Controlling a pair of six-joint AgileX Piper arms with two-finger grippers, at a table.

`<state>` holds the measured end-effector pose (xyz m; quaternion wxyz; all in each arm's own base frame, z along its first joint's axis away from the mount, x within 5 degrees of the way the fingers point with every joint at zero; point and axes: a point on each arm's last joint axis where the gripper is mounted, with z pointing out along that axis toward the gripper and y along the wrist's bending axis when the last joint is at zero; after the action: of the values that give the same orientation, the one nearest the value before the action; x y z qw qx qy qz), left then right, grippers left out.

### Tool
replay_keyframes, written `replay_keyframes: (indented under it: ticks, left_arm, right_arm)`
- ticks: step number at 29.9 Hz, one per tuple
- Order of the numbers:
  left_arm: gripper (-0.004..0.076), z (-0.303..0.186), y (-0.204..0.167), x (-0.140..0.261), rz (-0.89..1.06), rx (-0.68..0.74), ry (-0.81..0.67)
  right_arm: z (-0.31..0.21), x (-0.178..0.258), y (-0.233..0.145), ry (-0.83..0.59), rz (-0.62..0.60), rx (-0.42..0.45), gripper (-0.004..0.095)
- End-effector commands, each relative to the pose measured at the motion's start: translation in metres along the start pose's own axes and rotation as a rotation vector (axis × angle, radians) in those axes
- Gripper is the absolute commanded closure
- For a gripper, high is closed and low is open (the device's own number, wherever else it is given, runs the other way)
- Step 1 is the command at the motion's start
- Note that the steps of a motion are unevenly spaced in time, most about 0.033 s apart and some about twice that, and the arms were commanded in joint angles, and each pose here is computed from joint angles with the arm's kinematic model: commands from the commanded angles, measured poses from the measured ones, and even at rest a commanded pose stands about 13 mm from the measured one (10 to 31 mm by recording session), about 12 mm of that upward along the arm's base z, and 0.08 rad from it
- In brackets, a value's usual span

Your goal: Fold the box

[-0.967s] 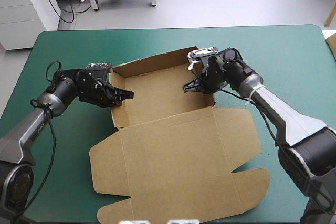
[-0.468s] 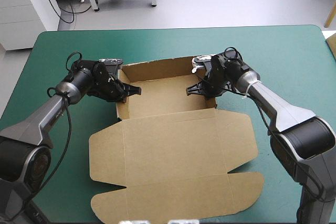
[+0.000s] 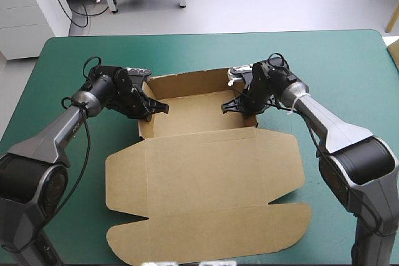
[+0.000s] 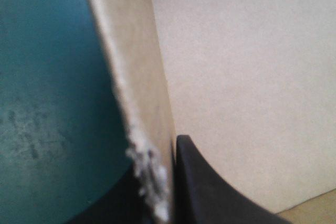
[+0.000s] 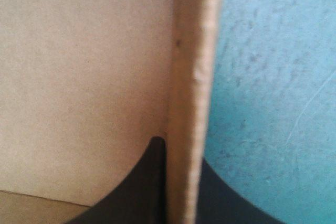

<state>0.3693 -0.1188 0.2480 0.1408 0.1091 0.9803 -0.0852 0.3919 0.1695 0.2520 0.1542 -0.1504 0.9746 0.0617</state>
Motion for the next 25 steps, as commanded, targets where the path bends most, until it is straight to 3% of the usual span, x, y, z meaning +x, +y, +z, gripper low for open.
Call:
replay_keyframes:
  ticks: [1,3,8,10,14,25]
  left_arm:
    - [0.0688,-0.011,-0.002,-0.015,0.178,-0.033,-0.113]
    - [0.0619,-0.017,-0.004,-0.016,0.191,-0.027,-0.092]
    - [0.0339,-0.035,-0.007,-0.024,0.213,-0.024,-0.099]
    - [0.0281,-0.042,-0.008,-0.027,0.212,-0.023,-0.104]
    - [0.0279,-0.053,-0.01,-0.031,0.212,-0.019,-0.113]
    - [0.0285,-0.066,-0.012,-0.031,0.174,-0.009,-0.109]
  right_arm:
    - [-0.04,-0.024,-0.006,-0.213,-0.105,0.04,0.0895]
    - [-0.048,-0.027,-0.005,-0.225,-0.112,0.041,0.0854]
    - [-0.068,-0.033,-0.003,-0.241,-0.127,0.037,0.0682]
    - [-0.074,-0.034,-0.003,-0.24,-0.13,0.042,0.0598]
    - [-0.074,-0.035,-0.003,-0.237,-0.13,0.042,0.0489]
    - [-0.078,-0.03,-0.003,-0.197,-0.131,0.044,0.0478]
